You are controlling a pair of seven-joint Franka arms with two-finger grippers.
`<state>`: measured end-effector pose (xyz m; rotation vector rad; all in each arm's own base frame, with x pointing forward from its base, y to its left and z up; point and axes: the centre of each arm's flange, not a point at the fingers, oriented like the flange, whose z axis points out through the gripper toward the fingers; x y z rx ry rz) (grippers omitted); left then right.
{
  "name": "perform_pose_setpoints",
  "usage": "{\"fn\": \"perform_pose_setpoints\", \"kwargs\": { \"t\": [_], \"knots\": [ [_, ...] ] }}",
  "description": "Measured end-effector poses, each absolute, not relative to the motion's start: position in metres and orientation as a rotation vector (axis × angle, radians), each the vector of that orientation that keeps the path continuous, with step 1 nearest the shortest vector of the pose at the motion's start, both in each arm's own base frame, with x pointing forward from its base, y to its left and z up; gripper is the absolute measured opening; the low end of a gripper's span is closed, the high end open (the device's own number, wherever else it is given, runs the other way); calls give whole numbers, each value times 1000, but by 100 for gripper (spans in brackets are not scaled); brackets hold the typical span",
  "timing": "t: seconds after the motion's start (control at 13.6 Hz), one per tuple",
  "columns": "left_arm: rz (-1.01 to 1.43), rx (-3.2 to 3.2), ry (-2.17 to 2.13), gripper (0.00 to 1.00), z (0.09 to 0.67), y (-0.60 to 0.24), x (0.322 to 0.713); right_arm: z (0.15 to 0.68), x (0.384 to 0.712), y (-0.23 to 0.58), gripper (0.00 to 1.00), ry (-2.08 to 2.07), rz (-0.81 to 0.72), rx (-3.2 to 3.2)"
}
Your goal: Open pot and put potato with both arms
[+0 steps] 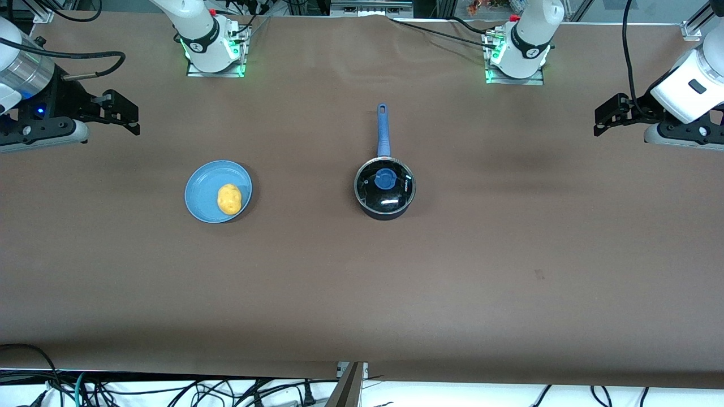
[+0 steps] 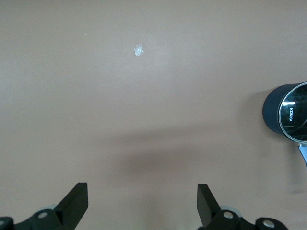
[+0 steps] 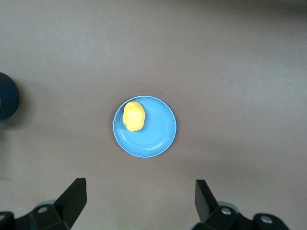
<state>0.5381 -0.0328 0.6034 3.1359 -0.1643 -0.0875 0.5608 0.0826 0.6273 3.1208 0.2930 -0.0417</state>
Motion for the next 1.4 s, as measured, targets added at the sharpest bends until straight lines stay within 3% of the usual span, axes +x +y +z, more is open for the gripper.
{"fn": "perform_pose_setpoints", "kwargs": {
  "t": [1.4],
  "knots": [
    [-207,3130,-183,100,595,-38,533,628,555,64,100,233,-45,3124]
  ]
}}
